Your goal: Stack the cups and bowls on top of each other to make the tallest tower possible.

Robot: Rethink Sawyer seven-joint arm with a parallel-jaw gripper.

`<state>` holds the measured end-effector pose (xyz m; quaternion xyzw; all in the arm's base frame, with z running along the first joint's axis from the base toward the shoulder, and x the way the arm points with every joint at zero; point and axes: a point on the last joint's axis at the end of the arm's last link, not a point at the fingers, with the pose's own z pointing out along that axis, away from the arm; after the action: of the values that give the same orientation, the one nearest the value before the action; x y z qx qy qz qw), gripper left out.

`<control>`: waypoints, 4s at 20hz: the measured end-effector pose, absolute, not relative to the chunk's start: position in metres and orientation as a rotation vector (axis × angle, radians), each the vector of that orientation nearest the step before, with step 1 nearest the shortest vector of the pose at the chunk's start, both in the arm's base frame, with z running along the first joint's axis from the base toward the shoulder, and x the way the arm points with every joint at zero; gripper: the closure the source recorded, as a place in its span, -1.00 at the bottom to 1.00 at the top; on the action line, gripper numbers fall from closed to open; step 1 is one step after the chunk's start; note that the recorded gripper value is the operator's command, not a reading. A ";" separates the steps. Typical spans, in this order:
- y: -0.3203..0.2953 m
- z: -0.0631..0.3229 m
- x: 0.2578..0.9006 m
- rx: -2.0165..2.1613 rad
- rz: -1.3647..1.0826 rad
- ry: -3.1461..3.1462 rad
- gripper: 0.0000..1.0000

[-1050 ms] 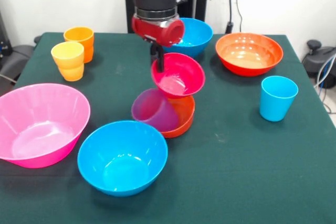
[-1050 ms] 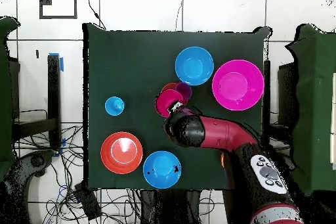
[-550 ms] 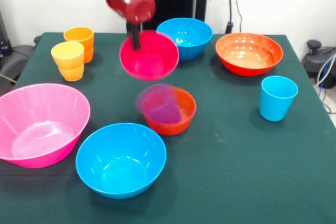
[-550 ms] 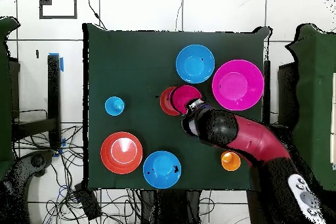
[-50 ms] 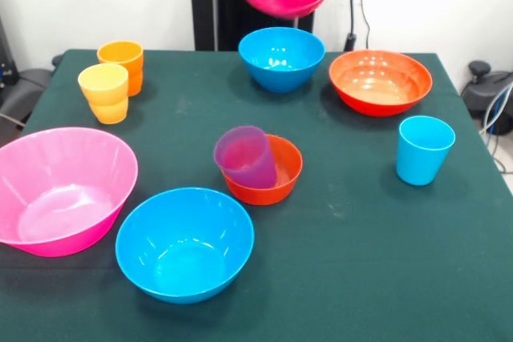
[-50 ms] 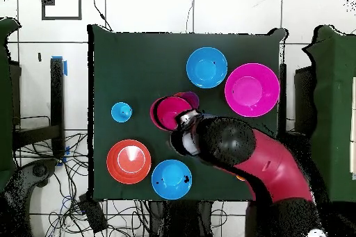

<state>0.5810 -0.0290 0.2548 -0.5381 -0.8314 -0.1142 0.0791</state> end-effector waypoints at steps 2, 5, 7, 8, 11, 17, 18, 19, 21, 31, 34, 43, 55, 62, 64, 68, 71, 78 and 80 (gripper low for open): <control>-0.014 0.265 0.583 -1.591 -0.349 -2.515 1.00; 0.006 0.278 0.585 -1.564 -0.361 -2.555 1.00; 0.010 0.281 0.585 -1.559 -0.364 -2.563 1.00; 0.011 0.281 0.585 -1.558 -0.365 -2.564 1.00; 0.008 0.275 0.585 -1.565 -0.358 -2.562 1.00; -0.006 0.244 0.576 -1.545 -0.267 -2.625 1.00; -0.009 0.237 0.574 -1.539 -0.249 -2.640 1.00; -0.013 0.230 0.572 -1.534 -0.229 -2.657 1.00; -0.018 0.218 0.569 -1.528 -0.202 -2.683 1.00; -0.030 0.153 0.558 -1.523 -0.119 -2.779 1.00; -0.023 0.143 0.554 -1.512 -0.109 -2.787 1.00; 0.002 0.129 0.545 -1.449 -0.085 -2.792 1.00; -0.036 0.127 0.556 -1.584 -0.108 -2.832 1.00; -0.089 0.109 0.572 -1.793 -0.174 -2.914 1.00; -0.099 0.104 0.575 -1.831 -0.189 -2.936 1.00; -0.103 0.095 0.578 -1.864 -0.213 -2.974 1.00; -0.100 0.091 0.580 -1.864 -0.223 -2.992 1.00; -0.078 0.089 0.583 -1.808 -0.239 -3.030 1.00; -0.067 0.090 0.585 -1.779 -0.245 -3.046 1.00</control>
<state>0.5847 -0.0668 0.0897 -0.4934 -0.8447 -0.0680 -0.1960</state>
